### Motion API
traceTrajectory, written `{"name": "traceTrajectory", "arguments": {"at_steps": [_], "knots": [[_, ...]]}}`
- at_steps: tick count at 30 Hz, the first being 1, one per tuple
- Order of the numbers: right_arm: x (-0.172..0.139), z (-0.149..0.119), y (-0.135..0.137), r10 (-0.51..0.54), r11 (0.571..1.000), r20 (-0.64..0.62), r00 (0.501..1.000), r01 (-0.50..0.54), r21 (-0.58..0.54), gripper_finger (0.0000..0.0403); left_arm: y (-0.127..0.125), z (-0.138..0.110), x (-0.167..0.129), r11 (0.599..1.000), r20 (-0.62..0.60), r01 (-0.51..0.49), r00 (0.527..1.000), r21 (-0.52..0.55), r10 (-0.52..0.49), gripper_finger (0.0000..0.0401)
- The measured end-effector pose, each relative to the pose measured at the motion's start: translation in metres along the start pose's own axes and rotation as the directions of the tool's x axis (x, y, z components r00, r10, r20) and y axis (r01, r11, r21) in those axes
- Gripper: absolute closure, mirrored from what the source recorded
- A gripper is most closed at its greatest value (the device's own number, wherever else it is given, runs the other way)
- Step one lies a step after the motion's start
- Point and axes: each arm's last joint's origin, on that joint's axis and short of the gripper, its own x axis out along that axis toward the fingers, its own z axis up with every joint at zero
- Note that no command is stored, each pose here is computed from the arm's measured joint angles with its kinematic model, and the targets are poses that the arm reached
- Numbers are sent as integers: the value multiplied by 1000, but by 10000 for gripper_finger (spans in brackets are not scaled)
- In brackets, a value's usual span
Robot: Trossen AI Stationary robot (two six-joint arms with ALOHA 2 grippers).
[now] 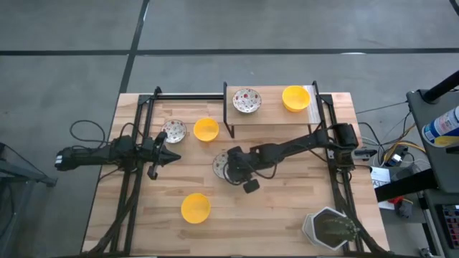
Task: Pick & Place Mini bowls
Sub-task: Stack the right green patterned bowl on the green patterned bowl on the shelf
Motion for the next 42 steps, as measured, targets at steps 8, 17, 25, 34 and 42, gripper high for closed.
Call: {"name": "traceTrajectory", "arguments": {"at_steps": [8, 17, 25, 34, 42], "knots": [[0, 2, -6, 17, 997, -94, 995, -10, 77, 386, 0, 0, 0, 1000, 0, 0, 1000, 0, 0, 401], [-9, 15, -7, 8, 990, -120, 993, 9, 138, 394, 0, 0, 0, 1000, -1, 0, 1000, 0, 0, 401], [-24, 29, -12, -12, 986, -111, 994, 30, 161, 395, 0, 0, 0, 1000, 0, 0, 1000, 0, 0, 401], [-12, 22, -9, 1, 987, -142, 990, 21, 158, 394, 0, 0, 0, 1000, 0, 0, 1000, 0, 0, 401], [-10, 23, -8, -8, 987, -128, 992, 28, 158, 391, 0, 0, 0, 1000, -3, -1, 1000, 0, 1, 401]]}}
